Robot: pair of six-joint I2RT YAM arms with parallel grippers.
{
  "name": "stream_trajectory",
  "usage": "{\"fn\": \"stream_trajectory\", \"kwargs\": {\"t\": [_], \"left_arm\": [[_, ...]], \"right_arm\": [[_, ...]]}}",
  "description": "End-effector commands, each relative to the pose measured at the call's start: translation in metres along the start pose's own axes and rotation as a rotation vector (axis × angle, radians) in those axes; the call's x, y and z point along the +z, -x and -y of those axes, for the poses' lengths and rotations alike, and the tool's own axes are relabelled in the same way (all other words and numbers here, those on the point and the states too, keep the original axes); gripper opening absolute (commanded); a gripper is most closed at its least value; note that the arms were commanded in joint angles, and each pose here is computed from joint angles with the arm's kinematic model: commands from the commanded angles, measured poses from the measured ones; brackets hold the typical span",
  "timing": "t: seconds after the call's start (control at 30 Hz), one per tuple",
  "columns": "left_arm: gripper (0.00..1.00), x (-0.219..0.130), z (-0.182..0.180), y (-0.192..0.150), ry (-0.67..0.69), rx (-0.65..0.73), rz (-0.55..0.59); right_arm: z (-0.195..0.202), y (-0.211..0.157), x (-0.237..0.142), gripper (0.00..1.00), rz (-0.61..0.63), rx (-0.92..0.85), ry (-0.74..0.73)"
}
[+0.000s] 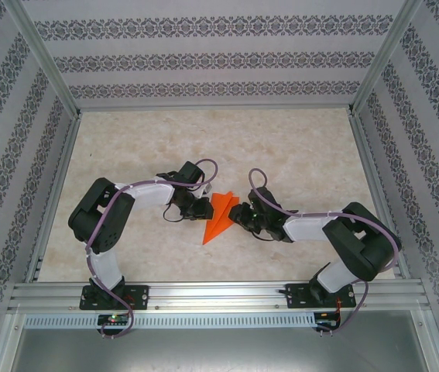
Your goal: Fold a paper plane with a square sheet of paper (pick it up from the middle)
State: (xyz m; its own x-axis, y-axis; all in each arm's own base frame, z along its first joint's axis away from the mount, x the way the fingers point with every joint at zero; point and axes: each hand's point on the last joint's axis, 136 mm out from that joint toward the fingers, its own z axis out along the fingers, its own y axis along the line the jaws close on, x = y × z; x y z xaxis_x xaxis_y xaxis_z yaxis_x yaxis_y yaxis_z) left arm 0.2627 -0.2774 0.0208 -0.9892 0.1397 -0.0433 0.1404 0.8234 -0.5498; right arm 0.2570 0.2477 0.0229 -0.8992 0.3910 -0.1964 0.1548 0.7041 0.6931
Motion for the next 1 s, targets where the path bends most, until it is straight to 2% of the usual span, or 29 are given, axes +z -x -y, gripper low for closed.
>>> {"fn": "stream_trajectory", "kwargs": {"t": [0.0, 0.13, 0.43, 0.8, 0.97], "left_arm": [[0.2, 0.004, 0.0, -0.003, -0.019, -0.011, -0.026], [0.2, 0.004, 0.007, -0.002, -0.055, -0.017, -0.028], [0.2, 0.002, 0.01, 0.001, -0.061, -0.024, -0.013], [0.2, 0.002, 0.008, 0.003, -0.056, -0.037, 0.0], [0.19, 0.001, 0.01, 0.004, -0.061, -0.04, 0.007]], "right_arm": [[-0.015, 0.011, -0.005, 0.32, 0.016, -0.018, 0.077], [-0.028, 0.013, -0.003, 0.35, -0.005, -0.036, 0.149], [-0.03, 0.024, 0.009, 0.38, -0.04, -0.067, 0.18], [-0.053, 0.015, 0.006, 0.43, -0.071, -0.126, 0.3], [-0.042, 0.008, 0.009, 0.44, -0.055, -0.119, 0.24]]}}
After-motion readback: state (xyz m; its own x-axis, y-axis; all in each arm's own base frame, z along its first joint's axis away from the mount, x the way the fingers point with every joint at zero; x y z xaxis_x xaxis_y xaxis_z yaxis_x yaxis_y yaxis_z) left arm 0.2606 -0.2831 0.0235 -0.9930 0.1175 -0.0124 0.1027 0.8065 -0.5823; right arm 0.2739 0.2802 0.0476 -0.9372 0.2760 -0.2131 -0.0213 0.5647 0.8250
